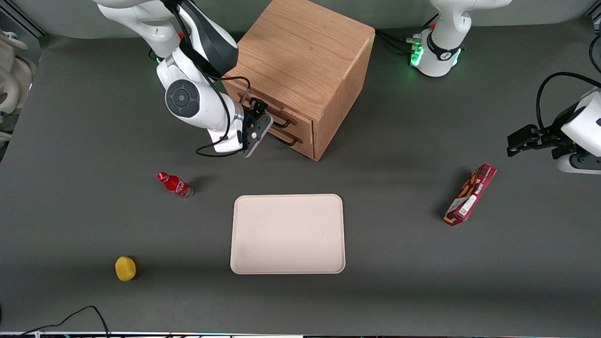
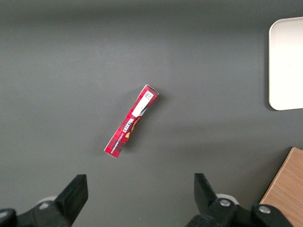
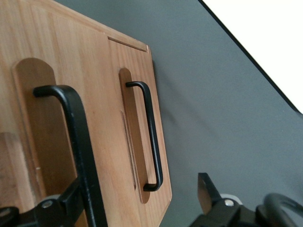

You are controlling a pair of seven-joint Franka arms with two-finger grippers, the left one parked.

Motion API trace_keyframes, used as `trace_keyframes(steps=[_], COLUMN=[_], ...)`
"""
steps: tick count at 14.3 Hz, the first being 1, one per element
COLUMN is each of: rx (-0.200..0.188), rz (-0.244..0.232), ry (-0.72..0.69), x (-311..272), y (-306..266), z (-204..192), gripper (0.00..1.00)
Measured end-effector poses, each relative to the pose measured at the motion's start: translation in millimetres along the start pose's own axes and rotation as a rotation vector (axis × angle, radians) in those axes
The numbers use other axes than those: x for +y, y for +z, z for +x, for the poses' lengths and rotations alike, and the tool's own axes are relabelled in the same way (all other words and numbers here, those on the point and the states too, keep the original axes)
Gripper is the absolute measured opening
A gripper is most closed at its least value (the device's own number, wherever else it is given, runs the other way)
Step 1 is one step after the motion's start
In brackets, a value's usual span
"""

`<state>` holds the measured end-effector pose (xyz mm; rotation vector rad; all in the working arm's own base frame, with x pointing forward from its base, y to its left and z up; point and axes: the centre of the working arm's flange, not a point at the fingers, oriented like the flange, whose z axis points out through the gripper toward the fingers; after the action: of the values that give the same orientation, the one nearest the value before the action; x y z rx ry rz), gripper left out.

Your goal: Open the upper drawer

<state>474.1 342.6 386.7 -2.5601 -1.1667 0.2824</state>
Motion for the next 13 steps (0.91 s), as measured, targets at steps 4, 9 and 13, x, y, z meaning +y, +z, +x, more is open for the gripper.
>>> trace_keyframes(steps=[4, 9, 13], rx=[-0.009, 0.016, 0.033], rz=[-0.018, -0.022, -0.007], ry=[-0.017, -0.022, -0.009], x=[8.1, 21.7, 36.4], y=[2.5, -10.3, -14.0], z=[0.1, 1.8, 8.5], gripper=[1.0, 1.0, 1.0])
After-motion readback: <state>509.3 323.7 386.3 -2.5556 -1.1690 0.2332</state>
